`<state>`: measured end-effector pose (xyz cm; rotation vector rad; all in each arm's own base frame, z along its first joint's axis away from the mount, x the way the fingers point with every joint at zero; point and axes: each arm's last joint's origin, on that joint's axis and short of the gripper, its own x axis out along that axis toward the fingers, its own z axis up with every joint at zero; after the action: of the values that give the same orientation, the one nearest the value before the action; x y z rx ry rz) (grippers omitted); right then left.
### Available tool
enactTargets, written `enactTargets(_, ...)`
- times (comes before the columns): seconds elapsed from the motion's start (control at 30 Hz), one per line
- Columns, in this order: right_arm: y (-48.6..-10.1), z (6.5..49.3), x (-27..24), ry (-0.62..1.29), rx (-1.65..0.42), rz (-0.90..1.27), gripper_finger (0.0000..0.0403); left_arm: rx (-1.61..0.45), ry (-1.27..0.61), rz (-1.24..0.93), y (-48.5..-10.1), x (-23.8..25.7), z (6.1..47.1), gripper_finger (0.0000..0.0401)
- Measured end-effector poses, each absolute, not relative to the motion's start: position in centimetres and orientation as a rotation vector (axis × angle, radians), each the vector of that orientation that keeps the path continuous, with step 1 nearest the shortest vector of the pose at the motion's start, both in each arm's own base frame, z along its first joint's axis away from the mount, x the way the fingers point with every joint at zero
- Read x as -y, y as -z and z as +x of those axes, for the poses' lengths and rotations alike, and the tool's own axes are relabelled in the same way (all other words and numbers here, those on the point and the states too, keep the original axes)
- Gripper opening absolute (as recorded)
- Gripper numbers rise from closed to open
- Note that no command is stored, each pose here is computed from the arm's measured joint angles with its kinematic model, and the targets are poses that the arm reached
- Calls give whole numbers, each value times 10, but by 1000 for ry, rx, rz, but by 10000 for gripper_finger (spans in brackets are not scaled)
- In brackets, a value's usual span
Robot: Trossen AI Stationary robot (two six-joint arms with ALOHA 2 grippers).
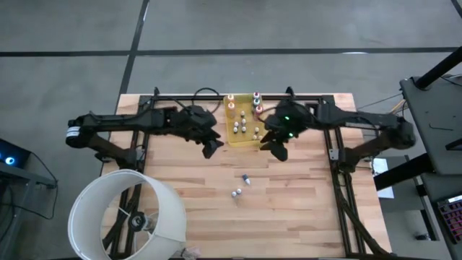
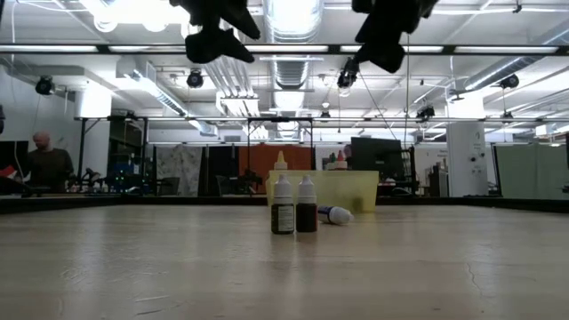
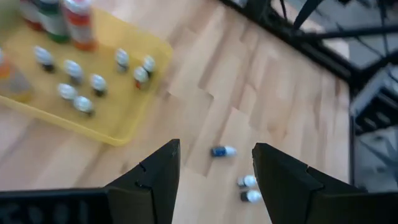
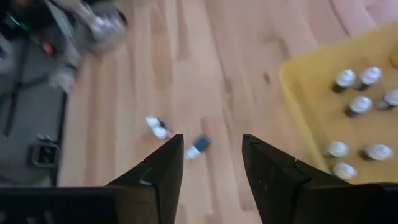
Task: Pick & Place food coloring
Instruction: Put the small dark green food coloring bottle into the yellow bin
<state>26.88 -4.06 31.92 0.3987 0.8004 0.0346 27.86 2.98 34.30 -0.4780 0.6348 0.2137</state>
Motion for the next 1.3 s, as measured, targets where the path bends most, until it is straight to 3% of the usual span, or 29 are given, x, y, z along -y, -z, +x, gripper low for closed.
enactTargets(0.23,-299,253,26,-50,-648,487,140,-742,-21,-475,-314,-9,310,174)
enactTargets(0.63,-273,246,25,-24,-712,532,132,-906,71,-462,-255,45,350,174)
enactTargets(1.0,-273,246,28,92,-695,484,130,-958,-93,-450,-228,74,356,174)
enactTargets(1.3,-273,246,28,66,-696,410,123,-930,-229,-425,-216,99,354,174)
